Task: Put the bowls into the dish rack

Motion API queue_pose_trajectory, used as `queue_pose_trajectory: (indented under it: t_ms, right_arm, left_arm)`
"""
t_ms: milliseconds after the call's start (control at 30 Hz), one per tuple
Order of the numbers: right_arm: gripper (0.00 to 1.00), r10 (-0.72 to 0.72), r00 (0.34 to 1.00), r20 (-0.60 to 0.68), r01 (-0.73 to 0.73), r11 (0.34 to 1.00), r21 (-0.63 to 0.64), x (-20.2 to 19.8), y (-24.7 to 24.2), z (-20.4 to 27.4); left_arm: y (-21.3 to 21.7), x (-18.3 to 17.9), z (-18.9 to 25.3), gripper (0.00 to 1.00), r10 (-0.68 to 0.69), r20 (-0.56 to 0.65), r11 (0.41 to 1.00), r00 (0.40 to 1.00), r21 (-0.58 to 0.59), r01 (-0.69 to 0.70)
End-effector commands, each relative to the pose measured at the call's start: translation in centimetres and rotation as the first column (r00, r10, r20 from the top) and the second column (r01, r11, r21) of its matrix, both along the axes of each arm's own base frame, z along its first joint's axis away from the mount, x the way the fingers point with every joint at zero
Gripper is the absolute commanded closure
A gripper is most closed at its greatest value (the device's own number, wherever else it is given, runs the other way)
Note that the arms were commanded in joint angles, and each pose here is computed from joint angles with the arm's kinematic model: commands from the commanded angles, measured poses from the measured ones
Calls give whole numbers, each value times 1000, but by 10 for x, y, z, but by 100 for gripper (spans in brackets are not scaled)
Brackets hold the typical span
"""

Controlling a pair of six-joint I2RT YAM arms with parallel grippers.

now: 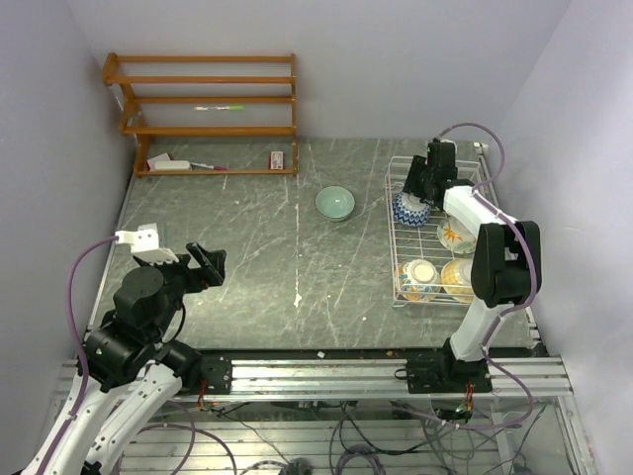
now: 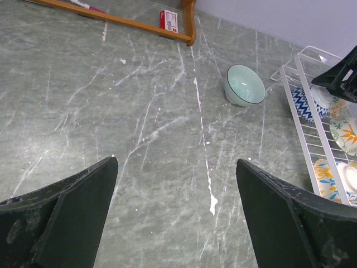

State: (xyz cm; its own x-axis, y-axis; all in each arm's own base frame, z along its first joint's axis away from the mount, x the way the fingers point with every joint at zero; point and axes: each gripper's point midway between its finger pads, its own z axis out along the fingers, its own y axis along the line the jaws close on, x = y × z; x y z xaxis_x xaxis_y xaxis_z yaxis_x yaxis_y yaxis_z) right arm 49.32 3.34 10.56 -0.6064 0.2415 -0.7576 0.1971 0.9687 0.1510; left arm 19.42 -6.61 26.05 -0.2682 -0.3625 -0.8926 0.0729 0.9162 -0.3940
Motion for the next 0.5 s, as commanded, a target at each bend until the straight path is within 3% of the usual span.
queue_pose_trajectory:
  t_ms: [0, 467]
  right_arm:
    - [45, -6, 999, -44, 4, 1000, -27, -9, -3, -5]
    - [45, -132, 984, -119, 122, 989, -87, -69, -27, -7]
  left_arm:
    - [1, -2, 13, 2, 0, 30, 1000, 1000, -17, 1]
    - [0, -2, 14, 2, -5, 33, 1000, 999, -19, 6]
